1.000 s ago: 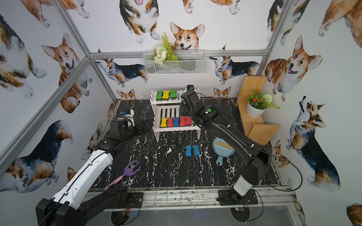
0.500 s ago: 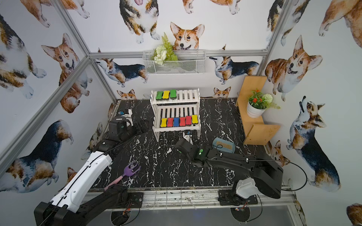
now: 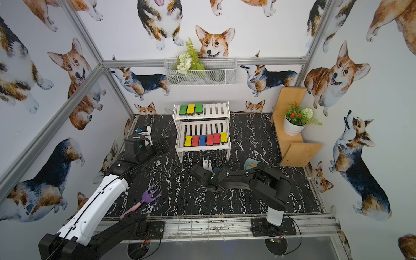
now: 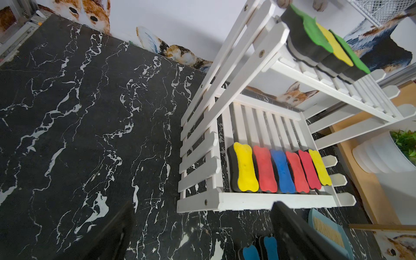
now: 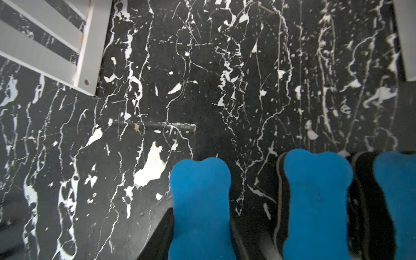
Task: Remove the whiteboard erasers from the shelf
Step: Place the whiteboard eraser at the center of the board, then pick up the whiteboard eraser from the shelf.
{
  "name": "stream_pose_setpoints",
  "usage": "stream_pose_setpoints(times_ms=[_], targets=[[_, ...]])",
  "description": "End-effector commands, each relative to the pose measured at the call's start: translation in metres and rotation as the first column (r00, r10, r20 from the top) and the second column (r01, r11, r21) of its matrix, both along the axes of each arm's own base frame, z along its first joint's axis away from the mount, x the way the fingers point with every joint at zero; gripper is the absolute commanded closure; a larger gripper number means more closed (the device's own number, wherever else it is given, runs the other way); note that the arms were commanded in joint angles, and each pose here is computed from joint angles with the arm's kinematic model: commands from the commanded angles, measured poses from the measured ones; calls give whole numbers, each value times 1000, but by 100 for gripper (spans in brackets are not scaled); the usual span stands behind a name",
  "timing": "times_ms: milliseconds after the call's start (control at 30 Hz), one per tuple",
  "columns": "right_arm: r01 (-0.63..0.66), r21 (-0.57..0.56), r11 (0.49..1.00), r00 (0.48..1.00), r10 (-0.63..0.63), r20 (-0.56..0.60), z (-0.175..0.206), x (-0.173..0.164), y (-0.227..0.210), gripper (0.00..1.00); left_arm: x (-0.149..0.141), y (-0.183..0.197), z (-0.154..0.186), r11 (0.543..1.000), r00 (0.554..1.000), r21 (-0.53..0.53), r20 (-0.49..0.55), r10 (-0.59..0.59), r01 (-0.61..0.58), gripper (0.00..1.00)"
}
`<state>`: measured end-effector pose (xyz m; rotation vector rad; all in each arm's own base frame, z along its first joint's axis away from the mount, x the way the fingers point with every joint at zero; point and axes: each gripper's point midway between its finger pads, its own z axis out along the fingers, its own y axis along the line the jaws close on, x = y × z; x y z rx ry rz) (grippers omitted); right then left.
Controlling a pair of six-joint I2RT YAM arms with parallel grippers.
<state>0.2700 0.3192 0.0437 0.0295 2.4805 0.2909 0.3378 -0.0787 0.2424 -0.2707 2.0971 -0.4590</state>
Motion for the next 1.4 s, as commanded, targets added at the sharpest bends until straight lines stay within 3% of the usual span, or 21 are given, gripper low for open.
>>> stream_pose_setpoints(times_ms=[0, 267, 433, 533, 733, 1000, 1167, 1367], targets=[[52, -12, 999, 999, -51, 10, -5, 8, -6, 62, 0, 1, 0, 1000, 1000, 14, 2, -4, 4, 0], [64, -50, 997, 998, -65, -12, -22, 11, -18, 59, 0, 0, -1, 1000, 1000, 15, 1, -10, 10, 0], [58, -60, 997, 998, -58, -6, -20, 10, -21, 44, 0, -2, -1, 1000, 1000, 10, 1, -16, 16, 0], [37, -48, 998, 999, -37, 20, -8, 11, -17, 38, 1, -3, -1, 1000, 1000, 7, 0, -23, 23, 0], [-32, 7, 999, 995, 31, 98, 42, 6, -2, 38, 0, -7, 9, 999, 999, -14, 17, -42, 43, 0], [-89, 142, 986, 980, 61, 192, 118, -12, -21, 45, -2, -29, 51, 992, 991, -56, 79, -105, 110, 1], [-52, 135, 989, 982, 27, 185, 123, -13, -50, 49, 5, -59, 99, 990, 982, -11, 134, -135, 138, 5], [-24, 170, 985, 987, -4, 162, 114, -14, -74, 50, 38, -98, 149, 986, 970, 36, 177, -166, 162, 15]])
